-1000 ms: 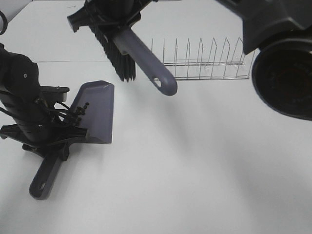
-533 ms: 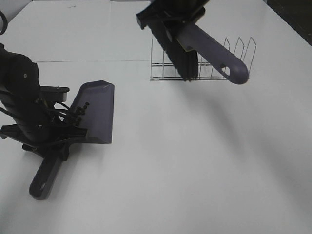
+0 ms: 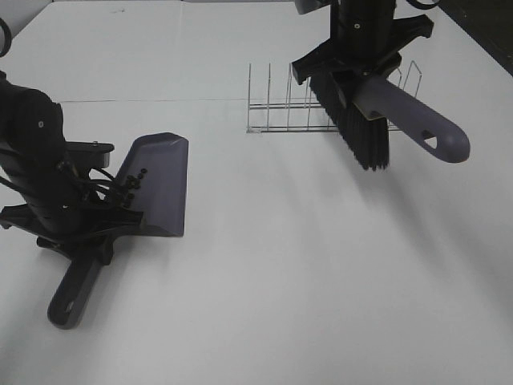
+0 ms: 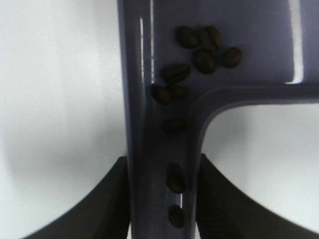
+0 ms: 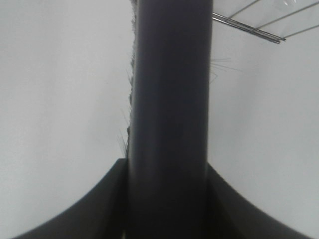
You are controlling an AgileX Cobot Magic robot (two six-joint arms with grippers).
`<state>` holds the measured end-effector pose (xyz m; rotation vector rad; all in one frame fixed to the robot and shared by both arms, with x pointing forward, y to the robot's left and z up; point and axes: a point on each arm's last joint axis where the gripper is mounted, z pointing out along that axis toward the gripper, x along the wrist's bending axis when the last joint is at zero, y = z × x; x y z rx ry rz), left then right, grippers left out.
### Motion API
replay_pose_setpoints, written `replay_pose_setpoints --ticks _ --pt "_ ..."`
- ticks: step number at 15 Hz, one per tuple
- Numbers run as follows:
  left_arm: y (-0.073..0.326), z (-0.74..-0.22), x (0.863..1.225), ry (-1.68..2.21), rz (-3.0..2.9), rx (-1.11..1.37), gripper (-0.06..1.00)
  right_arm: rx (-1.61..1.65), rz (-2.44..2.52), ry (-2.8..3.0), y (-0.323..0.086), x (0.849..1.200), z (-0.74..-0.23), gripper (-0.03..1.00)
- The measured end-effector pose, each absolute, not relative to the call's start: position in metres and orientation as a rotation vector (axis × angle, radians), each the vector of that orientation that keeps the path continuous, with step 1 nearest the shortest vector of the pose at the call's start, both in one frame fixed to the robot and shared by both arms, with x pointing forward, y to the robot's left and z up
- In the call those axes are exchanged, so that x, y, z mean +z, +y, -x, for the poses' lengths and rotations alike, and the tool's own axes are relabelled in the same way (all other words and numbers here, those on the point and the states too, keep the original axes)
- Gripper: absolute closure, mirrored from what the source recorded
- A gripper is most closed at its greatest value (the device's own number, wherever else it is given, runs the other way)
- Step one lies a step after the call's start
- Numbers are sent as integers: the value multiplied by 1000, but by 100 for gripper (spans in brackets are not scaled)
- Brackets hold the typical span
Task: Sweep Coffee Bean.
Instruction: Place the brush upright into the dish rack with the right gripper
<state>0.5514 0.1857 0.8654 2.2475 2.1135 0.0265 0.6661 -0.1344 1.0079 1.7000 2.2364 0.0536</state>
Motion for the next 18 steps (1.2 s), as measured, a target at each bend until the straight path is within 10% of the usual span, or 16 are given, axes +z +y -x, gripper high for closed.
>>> replay_pose_setpoints --ticks 18 --pt "174 -574 900 2079 -2159 31 59 92 -2093 2109 -254 1006 -678 66"
